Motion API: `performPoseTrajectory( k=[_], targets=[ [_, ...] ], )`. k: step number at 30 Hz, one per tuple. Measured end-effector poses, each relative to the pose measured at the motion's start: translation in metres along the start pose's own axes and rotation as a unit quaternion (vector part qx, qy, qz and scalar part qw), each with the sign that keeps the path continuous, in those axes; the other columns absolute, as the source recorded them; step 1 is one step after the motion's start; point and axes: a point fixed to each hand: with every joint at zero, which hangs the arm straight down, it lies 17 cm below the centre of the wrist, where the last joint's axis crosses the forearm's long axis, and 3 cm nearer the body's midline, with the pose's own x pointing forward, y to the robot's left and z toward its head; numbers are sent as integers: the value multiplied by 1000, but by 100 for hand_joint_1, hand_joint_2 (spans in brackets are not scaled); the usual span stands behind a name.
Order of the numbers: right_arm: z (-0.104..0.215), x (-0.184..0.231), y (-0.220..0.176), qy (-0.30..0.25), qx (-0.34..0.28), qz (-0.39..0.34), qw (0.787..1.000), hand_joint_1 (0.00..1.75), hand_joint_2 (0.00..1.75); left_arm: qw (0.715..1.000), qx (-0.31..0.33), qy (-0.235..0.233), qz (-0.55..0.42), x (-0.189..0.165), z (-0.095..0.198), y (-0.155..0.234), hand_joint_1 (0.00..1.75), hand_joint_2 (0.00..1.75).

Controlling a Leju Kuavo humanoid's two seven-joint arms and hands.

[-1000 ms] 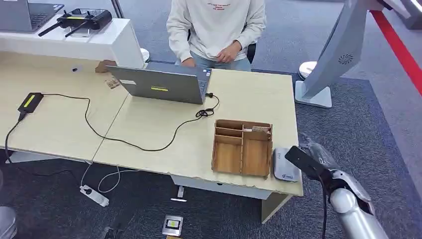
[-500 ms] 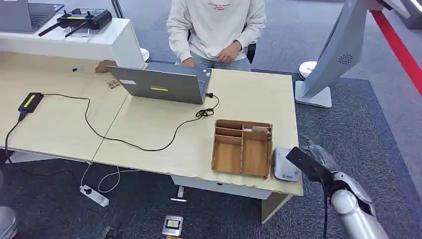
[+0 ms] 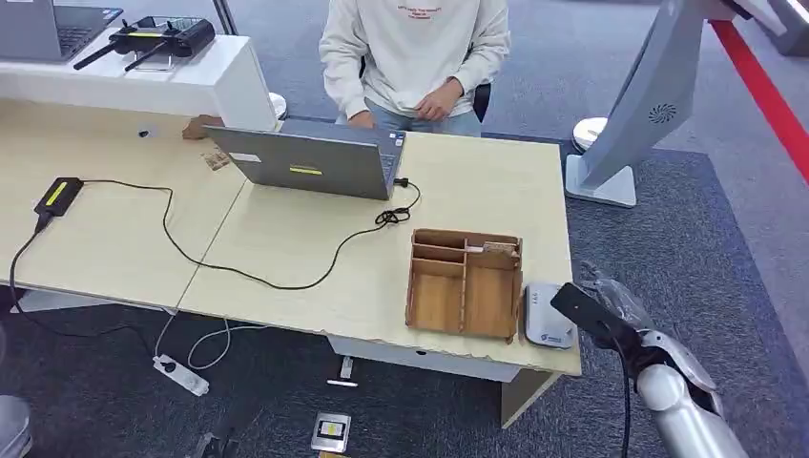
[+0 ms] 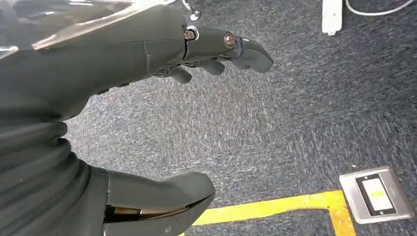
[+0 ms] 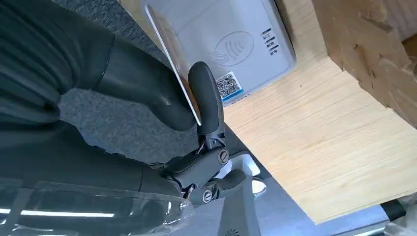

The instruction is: Pass the card to the sensor for recognition and then transmit it.

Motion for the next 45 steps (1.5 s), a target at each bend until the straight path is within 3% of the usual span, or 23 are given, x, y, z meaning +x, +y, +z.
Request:
performPoseTrajectory(
  k=[13,18,25,38,45],
  targets=[
    [-1,-1,-8,-2,-13,-1,1000,175,175,1000,1,4,5,-3,1,-1,0,175],
    [-9,6,-45,-13,-61,-25,998,175,175,1000,6,-7,8,0,2,0,0,175],
    [-14,29,-128,-39,-128,-33,990,175,175,999,4,-32,-3,11,0,1,0,175],
    [-32,93,-232,-124,-166,84,975,175,175,998,-7,-55,-31,39,-13,16,0,175],
    [-59,122,-248,-145,-162,113,969,175,175,998,-12,-56,-34,44,-16,17,0,175]
  ],
)
